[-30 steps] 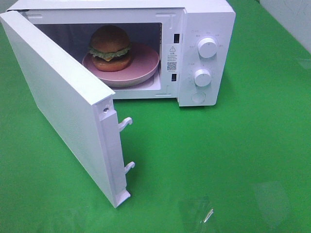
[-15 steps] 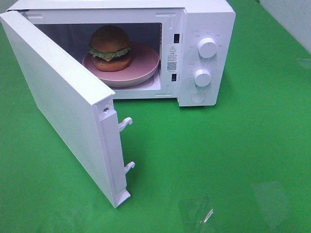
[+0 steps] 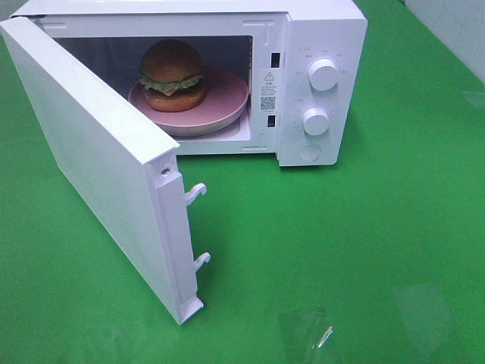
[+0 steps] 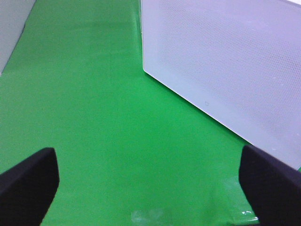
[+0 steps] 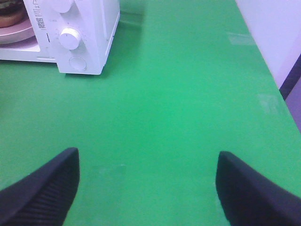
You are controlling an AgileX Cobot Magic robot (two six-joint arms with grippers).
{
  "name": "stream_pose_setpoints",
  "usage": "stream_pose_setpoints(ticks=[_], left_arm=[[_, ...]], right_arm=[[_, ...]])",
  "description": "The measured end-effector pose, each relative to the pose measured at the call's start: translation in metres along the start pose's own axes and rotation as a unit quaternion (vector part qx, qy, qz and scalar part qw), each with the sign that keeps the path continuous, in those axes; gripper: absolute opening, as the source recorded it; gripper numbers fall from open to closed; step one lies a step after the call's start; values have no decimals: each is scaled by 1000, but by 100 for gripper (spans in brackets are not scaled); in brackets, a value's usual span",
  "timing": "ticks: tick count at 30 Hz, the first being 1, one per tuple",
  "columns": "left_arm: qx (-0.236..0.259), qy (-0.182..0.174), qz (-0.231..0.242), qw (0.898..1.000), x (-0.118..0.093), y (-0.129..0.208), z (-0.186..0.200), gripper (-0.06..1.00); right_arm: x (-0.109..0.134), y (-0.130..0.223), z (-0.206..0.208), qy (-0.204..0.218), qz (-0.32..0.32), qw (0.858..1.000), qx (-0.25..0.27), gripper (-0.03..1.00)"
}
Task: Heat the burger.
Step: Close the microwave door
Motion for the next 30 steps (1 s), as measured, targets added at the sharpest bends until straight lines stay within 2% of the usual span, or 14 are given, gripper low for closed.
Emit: stream_pose_setpoints(ticks=[30], left_arm=[[0,0,0,1000,0,0,0,98]], right_arm=[[0,0,0,1,0,1000,0,76]])
Point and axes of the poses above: a point on each arm's last joint axis where the gripper is mounted, z pointing back along that axis away from the gripper, x along the wrist's bending axis when the last joint is at zero, y = z × x, the point moved 5 cm from there along -z, pointing out along that axis toward the gripper, and after that the axes turned 11 degrees about z, right-handed, at the moved point
